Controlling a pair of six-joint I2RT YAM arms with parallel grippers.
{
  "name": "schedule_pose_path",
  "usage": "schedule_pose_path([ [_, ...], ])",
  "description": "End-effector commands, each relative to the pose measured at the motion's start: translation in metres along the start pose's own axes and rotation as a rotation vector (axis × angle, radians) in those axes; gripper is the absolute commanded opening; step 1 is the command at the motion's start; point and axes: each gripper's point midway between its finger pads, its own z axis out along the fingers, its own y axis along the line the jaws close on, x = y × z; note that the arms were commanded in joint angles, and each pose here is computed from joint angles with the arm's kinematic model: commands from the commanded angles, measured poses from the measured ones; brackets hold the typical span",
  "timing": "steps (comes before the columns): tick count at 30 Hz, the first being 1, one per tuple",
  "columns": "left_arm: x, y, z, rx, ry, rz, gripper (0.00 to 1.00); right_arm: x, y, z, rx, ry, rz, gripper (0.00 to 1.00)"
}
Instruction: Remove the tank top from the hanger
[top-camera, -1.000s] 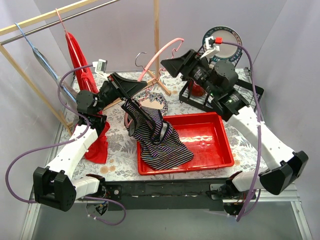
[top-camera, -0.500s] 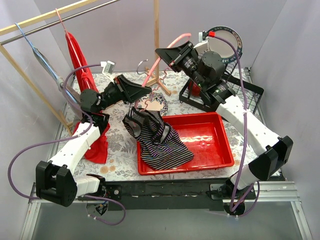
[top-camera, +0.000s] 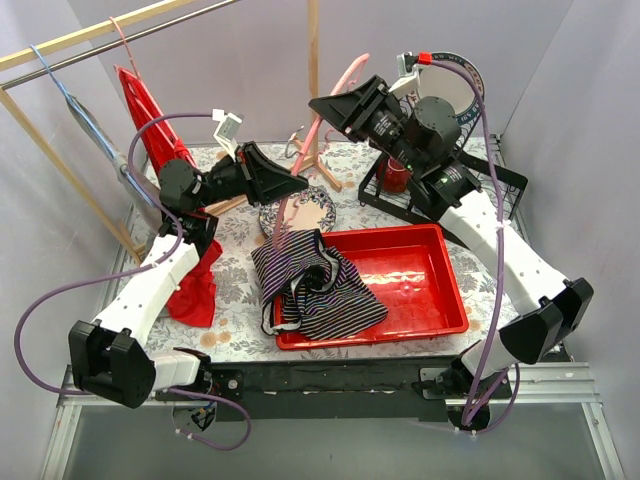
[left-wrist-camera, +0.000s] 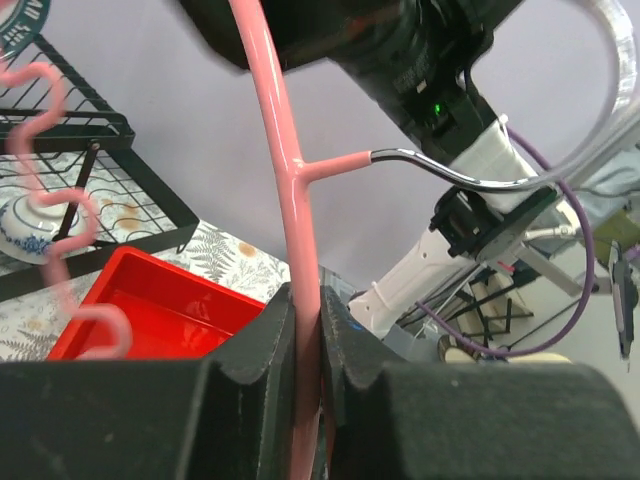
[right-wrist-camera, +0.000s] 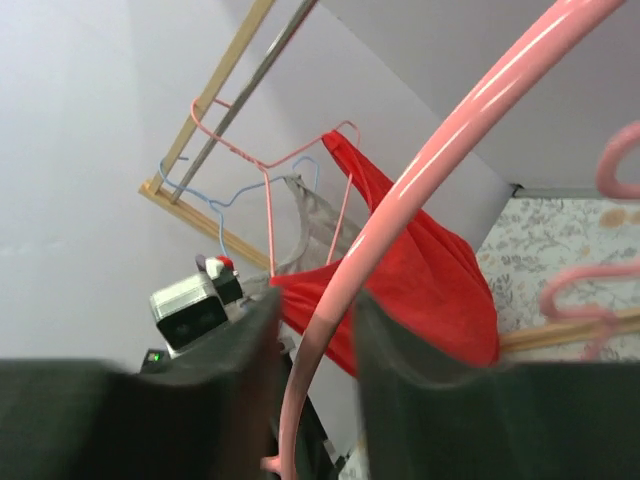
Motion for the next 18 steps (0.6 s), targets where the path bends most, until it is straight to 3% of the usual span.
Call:
schedule_pose_path([
  [1,-0.038,-0.017,0.000,-0.064,-0.092,0.061,0.00,0.009,0.006,-0.031,-0.050,0.074,-0.263,0.64],
  [3,-0.051,-0.019,-0.001,-0.117,-0.132,0.075,0.00,0.023,0.000,-0.053,-0.057,0.120,-0.327,0.78],
  [5,-0.058,-0.016,-0.004,-0.170,-0.159,0.089,0.00,0.033,0.003,-0.081,-0.085,0.152,-0.379,0.82],
  [6,-0.068,-0.024,-0.005,-0.177,-0.184,0.110,0.00,0.054,-0.025,-0.092,-0.037,0.207,-0.380,0.84],
  [8,-0.080,-0.020,-0.008,-0.247,-0.232,0.110,0.00,0.067,-0.023,-0.119,-0.085,0.236,-0.440,0.86],
  [9,-0.090,-0.028,-0.010,-0.258,-0.258,0.130,0.00,0.090,-0.053,-0.131,-0.043,0.293,-0.428,0.87],
  [11,-0.101,-0.022,-0.015,-0.329,-0.309,0.121,0.00,0.101,-0.060,-0.149,-0.054,0.299,-0.439,0.89],
  [18,-0.125,-0.043,-0.022,-0.339,-0.407,0.129,0.00,0.161,-0.124,-0.161,0.030,0.460,-0.406,0.94],
])
